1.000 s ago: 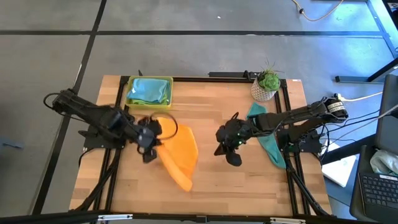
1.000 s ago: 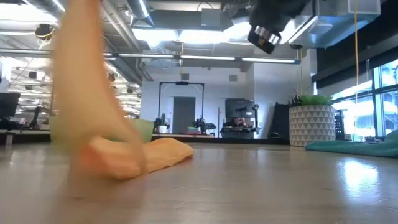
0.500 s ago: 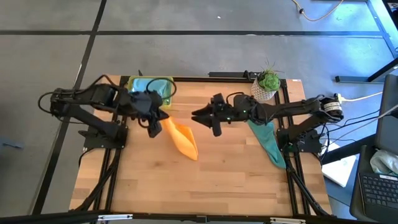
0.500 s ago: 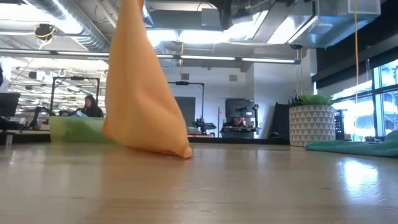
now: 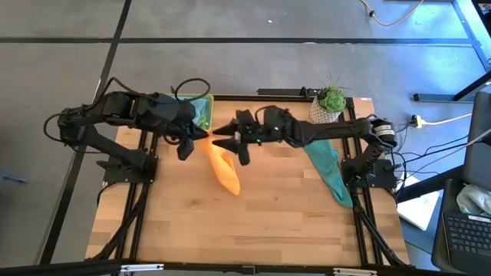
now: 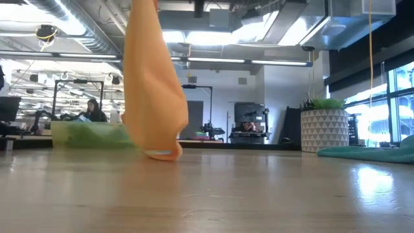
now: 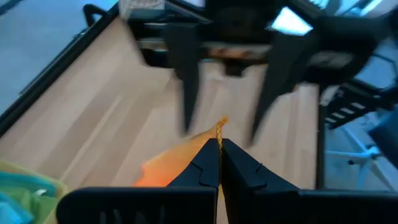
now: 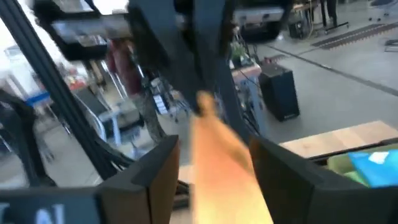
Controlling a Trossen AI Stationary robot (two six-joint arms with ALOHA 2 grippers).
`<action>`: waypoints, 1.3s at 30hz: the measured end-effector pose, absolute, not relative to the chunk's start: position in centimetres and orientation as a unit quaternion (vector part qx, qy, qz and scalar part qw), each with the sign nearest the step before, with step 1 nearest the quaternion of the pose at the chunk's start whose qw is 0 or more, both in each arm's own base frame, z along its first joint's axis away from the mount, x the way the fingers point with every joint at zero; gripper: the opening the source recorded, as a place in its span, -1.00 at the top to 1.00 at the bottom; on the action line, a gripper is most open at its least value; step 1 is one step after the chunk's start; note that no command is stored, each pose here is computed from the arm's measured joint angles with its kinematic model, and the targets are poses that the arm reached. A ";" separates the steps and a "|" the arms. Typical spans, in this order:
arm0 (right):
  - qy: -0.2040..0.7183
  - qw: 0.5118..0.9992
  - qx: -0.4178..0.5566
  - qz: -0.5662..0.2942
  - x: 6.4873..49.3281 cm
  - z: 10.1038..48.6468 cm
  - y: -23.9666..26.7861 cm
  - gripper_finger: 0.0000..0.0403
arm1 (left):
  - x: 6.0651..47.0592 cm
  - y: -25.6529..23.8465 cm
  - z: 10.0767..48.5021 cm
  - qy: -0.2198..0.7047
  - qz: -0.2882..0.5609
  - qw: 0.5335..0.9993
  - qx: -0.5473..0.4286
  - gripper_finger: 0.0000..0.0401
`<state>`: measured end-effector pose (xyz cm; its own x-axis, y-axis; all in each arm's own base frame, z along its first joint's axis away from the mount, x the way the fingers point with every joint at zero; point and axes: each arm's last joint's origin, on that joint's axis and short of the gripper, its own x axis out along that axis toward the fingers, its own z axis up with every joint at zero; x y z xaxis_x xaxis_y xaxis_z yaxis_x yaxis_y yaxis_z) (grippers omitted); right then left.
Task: Fold microfiber towels
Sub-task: Fold the orange towel
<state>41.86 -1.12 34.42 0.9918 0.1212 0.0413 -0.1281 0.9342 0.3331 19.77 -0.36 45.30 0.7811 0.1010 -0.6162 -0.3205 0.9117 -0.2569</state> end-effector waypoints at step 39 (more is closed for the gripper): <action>0.220 0.960 0.090 0.146 45.0 31.8 -3.5 0.49 | 14.7 0.1 53.3 0.163 0.125 0.965 -0.161 1.00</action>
<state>44.96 -3.45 31.78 0.8603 0.3208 -0.3962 -0.2416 0.9409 0.2373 14.65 0.07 53.31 0.9157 0.1888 -0.3546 -0.2940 0.9166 -0.2710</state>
